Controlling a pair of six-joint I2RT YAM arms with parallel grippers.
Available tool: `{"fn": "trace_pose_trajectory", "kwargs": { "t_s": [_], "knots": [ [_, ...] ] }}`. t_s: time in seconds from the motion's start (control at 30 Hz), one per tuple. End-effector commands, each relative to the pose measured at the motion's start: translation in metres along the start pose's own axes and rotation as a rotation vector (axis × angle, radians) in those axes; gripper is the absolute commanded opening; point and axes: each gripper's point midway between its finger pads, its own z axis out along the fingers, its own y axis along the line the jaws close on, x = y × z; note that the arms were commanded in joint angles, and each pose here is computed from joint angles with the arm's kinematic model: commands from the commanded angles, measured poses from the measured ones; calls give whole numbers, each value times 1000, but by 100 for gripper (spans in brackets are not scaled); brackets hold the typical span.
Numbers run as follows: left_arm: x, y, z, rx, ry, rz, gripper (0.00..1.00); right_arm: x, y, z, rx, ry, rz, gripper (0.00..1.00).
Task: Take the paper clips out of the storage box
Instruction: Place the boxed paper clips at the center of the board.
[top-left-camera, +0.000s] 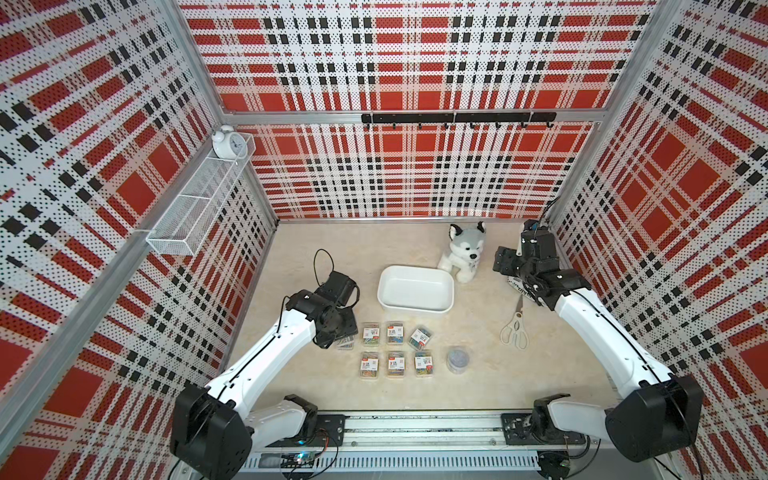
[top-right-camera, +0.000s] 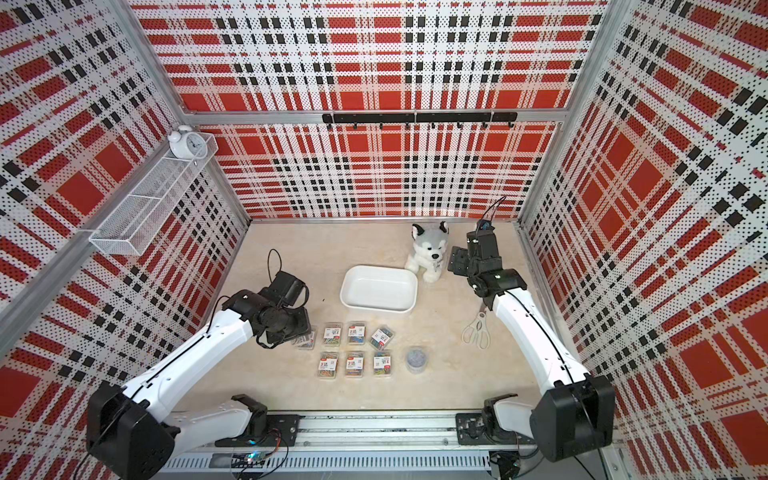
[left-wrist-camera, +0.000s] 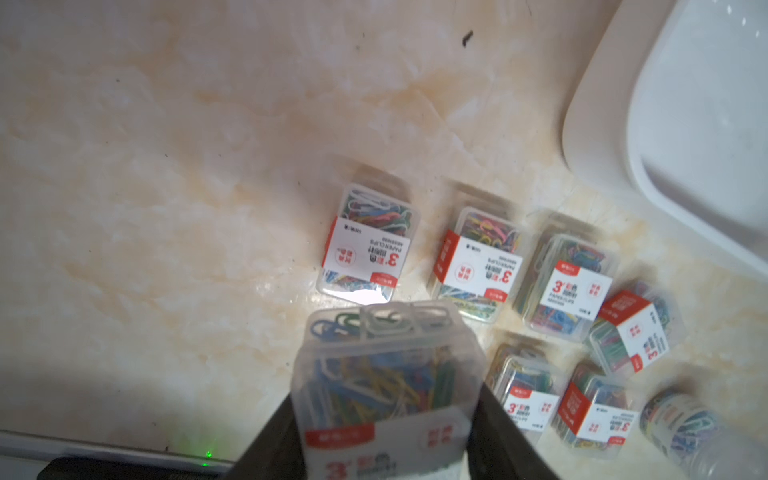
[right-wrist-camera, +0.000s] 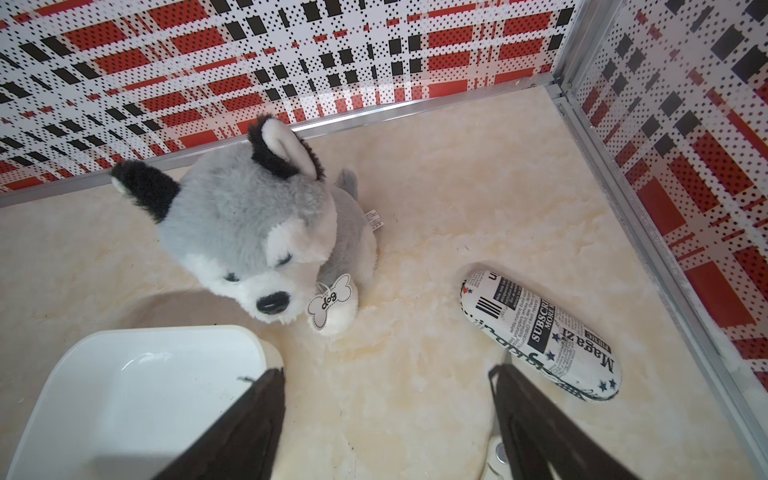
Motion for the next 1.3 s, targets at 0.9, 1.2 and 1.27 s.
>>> {"fn": "trace_pose_trajectory", "kwargs": {
  "t_s": [0.9, 1.2, 1.27],
  "knots": [
    [69, 40, 74, -249, 227, 209, 47, 10, 0, 5, 4, 30, -6, 83],
    [66, 39, 82, -245, 226, 208, 49, 7, 2, 9, 3, 30, -7, 82],
    [66, 39, 82, -245, 226, 211, 50, 7, 2, 9, 4, 32, -7, 82]
  ]
}}
